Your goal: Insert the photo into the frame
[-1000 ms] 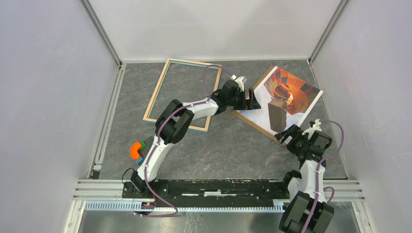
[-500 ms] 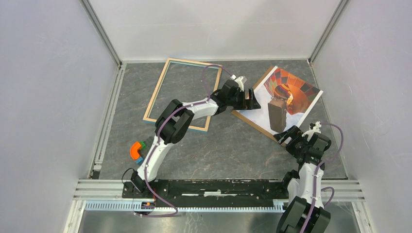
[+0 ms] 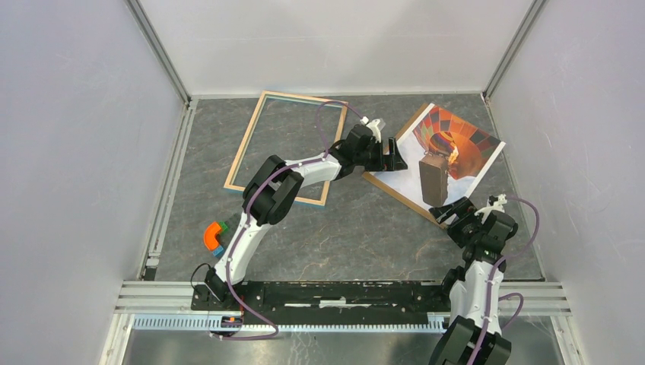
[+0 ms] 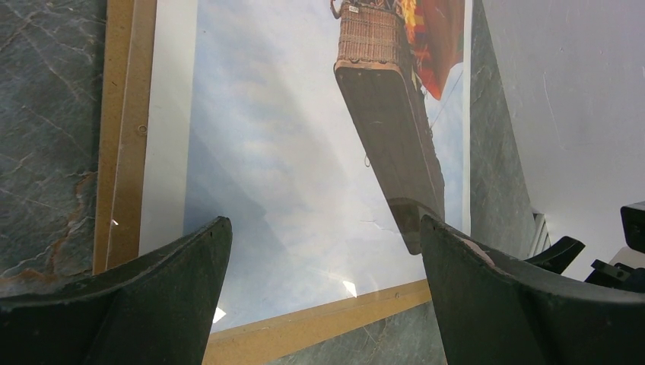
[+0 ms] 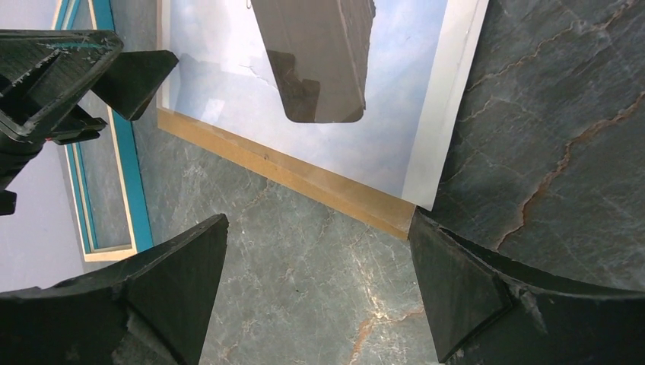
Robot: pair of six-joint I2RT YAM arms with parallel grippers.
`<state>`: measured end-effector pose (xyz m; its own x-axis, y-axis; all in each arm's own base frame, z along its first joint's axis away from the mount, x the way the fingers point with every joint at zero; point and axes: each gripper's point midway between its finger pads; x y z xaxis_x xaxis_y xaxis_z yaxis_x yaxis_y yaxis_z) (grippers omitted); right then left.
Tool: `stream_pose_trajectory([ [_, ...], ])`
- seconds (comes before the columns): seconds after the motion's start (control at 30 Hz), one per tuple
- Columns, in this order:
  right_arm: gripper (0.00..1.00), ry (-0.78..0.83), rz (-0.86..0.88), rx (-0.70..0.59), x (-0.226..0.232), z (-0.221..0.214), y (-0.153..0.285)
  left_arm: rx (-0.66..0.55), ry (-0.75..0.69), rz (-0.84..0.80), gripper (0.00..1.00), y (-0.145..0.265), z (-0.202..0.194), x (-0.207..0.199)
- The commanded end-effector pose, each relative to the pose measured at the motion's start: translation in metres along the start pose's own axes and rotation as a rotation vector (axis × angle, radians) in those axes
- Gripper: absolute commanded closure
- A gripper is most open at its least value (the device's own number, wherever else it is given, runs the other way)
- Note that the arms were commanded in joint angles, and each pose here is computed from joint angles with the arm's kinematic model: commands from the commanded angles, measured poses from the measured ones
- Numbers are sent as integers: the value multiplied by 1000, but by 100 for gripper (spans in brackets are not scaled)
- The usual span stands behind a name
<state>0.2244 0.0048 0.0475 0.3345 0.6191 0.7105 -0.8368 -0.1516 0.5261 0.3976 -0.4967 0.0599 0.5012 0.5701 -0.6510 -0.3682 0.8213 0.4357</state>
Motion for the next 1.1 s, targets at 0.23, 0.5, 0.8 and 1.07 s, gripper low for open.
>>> stream_pose_trajectory([
  [0.23, 6, -14, 48, -141, 16, 31, 0, 31, 41, 23, 0, 2, -9, 7],
  [0.5, 6, -88, 88, -198, 14, 33, -7, 31, 41, 22, 0, 3, -10, 7],
  [0.8, 6, -120, 119, -246, 15, 39, -10, 31, 39, 20, 0, 3, -9, 6],
  [1.07, 6, -151, 145, -267, 13, 38, -13, 30, 39, 19, 0, 3, -9, 5],
])
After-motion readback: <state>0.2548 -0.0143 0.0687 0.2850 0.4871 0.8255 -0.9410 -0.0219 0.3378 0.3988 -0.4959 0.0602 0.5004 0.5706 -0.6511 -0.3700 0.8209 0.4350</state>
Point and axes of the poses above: each gripper's point midway between its finger pads, its own y axis back along the fingers, its own x axis along the line the jaws close on, z = x × y, and after that the axes turned 3 degrees about -y, right-handed
